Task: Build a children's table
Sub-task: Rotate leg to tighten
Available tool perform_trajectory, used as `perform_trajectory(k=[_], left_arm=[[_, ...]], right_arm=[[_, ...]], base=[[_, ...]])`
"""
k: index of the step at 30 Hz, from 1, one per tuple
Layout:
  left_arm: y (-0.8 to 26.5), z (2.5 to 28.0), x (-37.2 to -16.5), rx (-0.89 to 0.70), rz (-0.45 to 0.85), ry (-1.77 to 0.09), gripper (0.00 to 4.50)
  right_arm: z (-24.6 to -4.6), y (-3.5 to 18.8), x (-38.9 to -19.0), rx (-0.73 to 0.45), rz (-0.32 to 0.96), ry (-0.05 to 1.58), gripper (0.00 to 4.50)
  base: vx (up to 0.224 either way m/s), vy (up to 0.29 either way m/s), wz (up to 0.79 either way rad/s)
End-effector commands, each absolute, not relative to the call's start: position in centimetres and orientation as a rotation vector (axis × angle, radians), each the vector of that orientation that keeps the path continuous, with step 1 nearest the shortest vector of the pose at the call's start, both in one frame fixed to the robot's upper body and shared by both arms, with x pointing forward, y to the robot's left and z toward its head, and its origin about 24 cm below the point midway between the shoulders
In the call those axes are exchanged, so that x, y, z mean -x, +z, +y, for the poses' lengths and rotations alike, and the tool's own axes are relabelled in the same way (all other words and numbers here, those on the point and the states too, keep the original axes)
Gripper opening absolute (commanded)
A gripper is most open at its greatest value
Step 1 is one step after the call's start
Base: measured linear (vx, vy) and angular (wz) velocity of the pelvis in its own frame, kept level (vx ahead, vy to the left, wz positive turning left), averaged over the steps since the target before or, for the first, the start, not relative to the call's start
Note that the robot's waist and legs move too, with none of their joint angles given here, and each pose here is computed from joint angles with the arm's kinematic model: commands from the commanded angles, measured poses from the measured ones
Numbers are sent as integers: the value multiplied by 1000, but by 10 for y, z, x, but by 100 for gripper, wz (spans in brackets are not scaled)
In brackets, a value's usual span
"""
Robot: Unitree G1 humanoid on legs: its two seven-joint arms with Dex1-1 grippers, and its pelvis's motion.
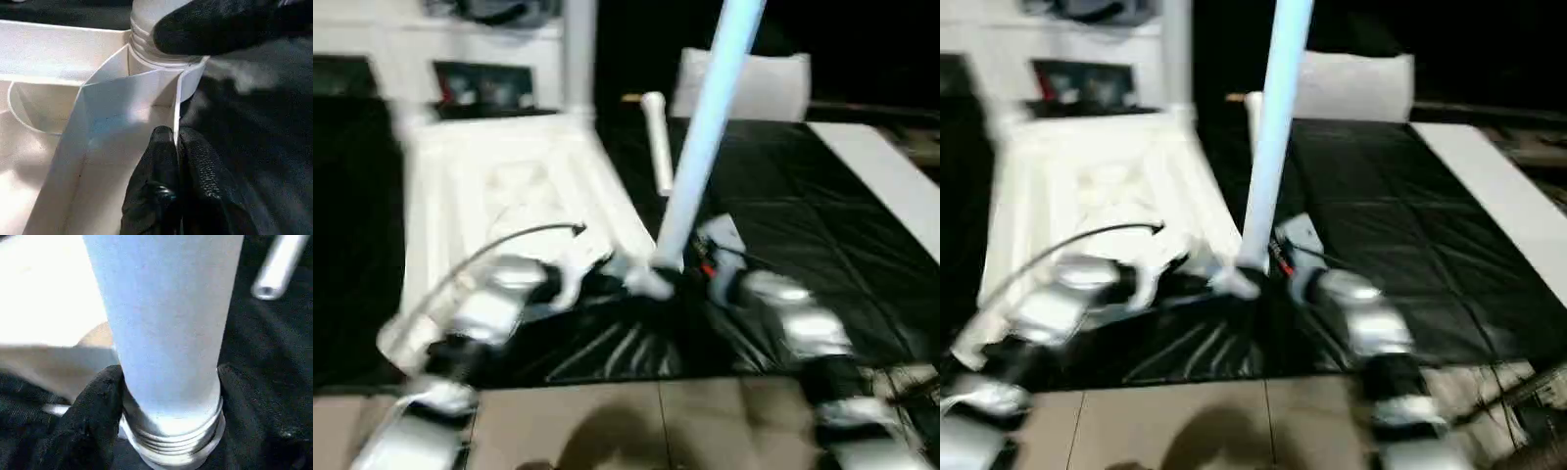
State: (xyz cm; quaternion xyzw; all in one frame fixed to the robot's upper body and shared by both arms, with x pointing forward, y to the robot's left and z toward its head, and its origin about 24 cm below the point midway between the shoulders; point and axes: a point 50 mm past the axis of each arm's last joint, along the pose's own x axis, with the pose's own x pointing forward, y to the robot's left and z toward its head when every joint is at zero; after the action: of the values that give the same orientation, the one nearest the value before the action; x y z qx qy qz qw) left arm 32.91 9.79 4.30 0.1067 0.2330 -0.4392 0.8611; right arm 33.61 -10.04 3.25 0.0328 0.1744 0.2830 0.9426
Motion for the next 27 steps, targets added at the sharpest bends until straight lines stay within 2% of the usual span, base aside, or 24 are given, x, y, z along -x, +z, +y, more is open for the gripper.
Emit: perform_trajectory(k=[1,4,5,8,9,12,13,14,18,19,20,22,27], left_arm=[[70,58,-339,-123,332,-895,0],[74,51,-343,-108,322,-823,0],[79,44,-345,-99,306,-783,0],[80,41,-344,-105,301,-784,0],[79,41,-344,-131,300,-792,0],[76,48,-341,-156,306,-808,0],[74,52,-341,-167,306,-814,0],[74,55,-341,-179,307,-815,0],[70,69,-338,-221,304,-842,0],[69,75,-337,-233,304,-859,0],[69,76,-337,-235,304,-862,0],[65,90,-333,-252,323,-915,0],[62,106,-323,-276,321,-1056,0]], right_arm=[[-46,17,-318,-125,451,733,264],[-38,17,-319,-146,469,679,264],[-29,18,-318,-145,475,670,264],[-26,18,-318,-154,470,661,264],[-27,19,-318,-157,457,659,319],[-35,19,-321,-163,428,638,340],[-39,19,-321,-169,416,633,340],[-43,20,-322,-169,408,629,371],[-63,21,-321,-130,371,639,400],[-74,21,-319,-110,359,646,400],[-75,21,-319,-106,357,647,400],[-99,25,-318,-81,313,666,427],[-133,42,-317,-44,231,787,445]], base=[[-54,2,11],[57,-20,9],[149,-26,-7],[84,18,-5],[68,6,9],[0,0,0],[0,0,0],[0,0,0],[0,0,0],[0,0,0],[0,0,0],[0,0,0],[0,0,0]])
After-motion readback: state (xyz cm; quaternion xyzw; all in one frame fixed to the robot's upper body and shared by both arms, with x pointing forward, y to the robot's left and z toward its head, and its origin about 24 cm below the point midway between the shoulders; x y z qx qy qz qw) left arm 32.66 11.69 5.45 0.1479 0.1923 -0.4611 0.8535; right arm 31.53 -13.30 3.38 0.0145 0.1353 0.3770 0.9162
